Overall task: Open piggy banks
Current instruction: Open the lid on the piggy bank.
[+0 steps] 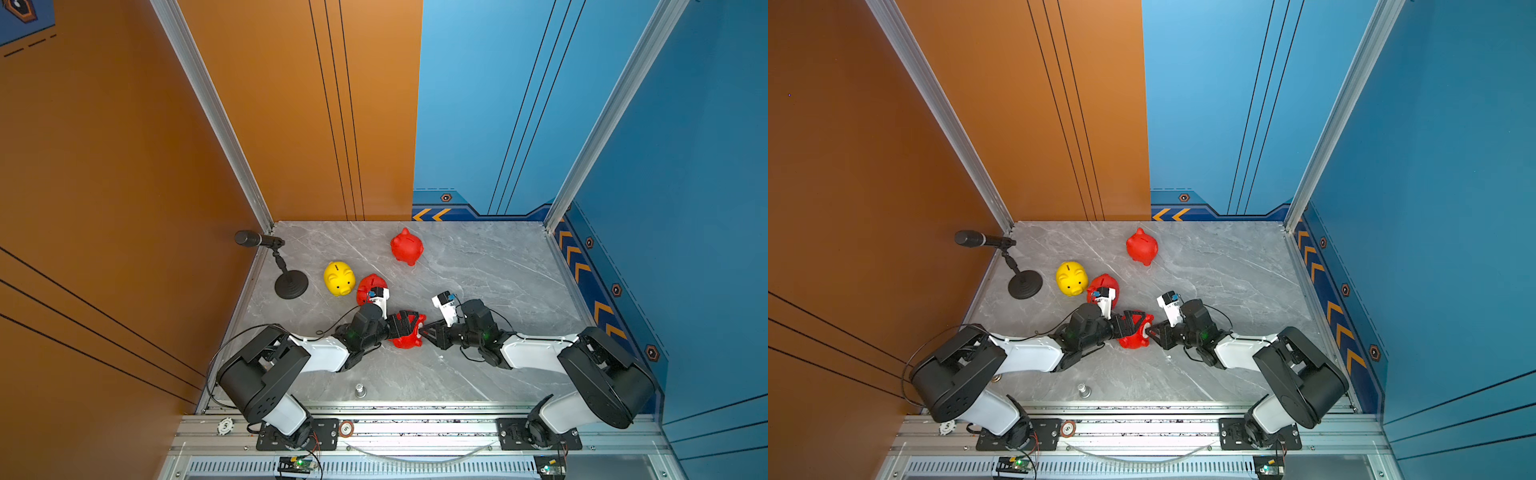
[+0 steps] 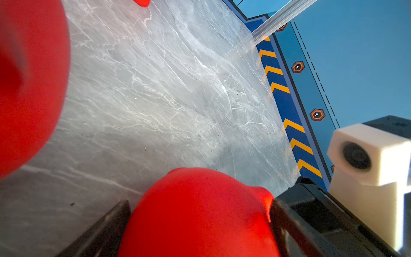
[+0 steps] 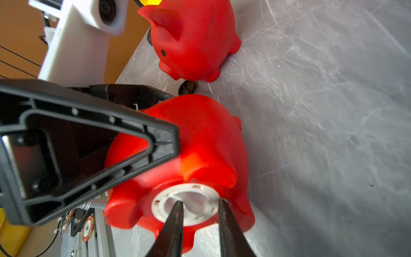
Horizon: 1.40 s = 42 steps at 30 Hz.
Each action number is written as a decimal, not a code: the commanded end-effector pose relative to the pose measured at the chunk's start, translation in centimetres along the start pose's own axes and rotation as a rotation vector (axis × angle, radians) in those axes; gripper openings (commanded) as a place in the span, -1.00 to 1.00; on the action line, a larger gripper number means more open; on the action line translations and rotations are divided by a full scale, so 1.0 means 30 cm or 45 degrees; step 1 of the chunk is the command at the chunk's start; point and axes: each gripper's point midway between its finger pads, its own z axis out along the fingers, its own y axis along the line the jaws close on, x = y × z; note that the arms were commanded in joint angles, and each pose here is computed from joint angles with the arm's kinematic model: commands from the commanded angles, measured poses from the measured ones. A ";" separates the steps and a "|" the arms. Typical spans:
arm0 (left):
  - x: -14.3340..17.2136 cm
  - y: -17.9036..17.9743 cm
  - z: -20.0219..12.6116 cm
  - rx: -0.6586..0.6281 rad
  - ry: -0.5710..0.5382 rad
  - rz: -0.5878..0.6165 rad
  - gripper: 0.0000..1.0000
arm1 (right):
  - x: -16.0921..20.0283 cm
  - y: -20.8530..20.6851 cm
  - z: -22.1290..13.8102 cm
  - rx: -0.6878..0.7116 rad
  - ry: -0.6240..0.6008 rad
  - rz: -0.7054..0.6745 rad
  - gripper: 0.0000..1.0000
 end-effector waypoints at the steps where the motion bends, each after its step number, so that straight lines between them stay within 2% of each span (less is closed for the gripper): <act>1: 0.220 0.211 -0.031 -0.259 0.284 -0.031 0.94 | -0.053 0.041 0.023 -0.054 -0.047 -0.027 -0.47; 17: 0.228 0.186 -0.021 -0.223 0.309 -0.022 0.93 | -0.088 0.029 0.028 0.098 -0.111 -0.172 -0.57; 28: 0.238 0.178 -0.018 -0.204 0.317 -0.032 0.93 | -0.087 0.083 0.033 0.079 -0.121 -0.267 -0.69; 36: 0.247 0.136 -0.015 -0.125 0.353 -0.015 0.93 | -0.067 0.034 0.068 0.118 -0.042 -0.273 -0.66; 42: 0.276 0.092 -0.012 -0.033 0.426 -0.006 0.92 | -0.024 0.058 0.088 0.000 0.039 -0.350 -0.82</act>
